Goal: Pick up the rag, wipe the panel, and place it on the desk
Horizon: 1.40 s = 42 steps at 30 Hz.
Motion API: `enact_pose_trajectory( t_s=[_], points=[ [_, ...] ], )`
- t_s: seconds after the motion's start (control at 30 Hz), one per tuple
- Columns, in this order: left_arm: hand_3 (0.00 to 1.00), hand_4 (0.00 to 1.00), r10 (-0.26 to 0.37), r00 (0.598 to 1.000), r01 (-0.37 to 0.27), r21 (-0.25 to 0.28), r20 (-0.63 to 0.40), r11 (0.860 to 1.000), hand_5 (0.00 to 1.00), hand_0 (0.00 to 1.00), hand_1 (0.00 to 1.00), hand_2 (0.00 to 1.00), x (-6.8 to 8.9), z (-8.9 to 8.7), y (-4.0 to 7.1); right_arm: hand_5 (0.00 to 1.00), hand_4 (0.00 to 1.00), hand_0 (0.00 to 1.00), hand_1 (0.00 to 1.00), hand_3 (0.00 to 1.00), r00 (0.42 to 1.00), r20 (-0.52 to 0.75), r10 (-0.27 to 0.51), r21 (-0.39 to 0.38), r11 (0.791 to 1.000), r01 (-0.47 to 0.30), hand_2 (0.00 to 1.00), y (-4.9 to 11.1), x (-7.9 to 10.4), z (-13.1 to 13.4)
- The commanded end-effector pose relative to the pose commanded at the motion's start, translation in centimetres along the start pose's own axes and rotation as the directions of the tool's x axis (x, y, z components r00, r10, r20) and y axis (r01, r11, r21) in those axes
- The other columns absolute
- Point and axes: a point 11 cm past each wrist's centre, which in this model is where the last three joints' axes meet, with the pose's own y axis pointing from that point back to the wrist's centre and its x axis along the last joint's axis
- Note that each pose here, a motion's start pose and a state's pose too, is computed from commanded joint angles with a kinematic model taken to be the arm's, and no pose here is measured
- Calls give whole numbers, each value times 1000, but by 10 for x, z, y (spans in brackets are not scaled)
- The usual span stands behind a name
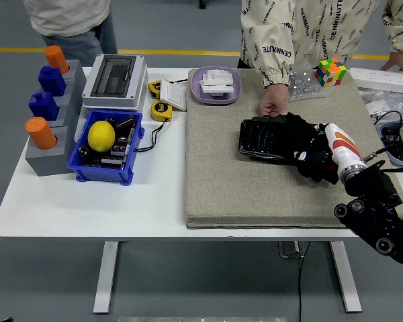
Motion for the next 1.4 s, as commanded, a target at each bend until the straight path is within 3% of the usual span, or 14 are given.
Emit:
enact_pose_trajectory(
  t_s=[0.53,1.4],
  points=[
    [561,627,2,1000,-2,5,3,1000,442,606,642,656,1,-3,0,145,959,285,406,477,997,-36,70,-119,990,-74,439,2,39,58],
    [561,627,-2,1000,2,6,-5,1000,442,606,642,657,-1,-4,0,147,960,286,406,477,996,-41,75,-123,989,-79,440,1,43,59]
  ],
)
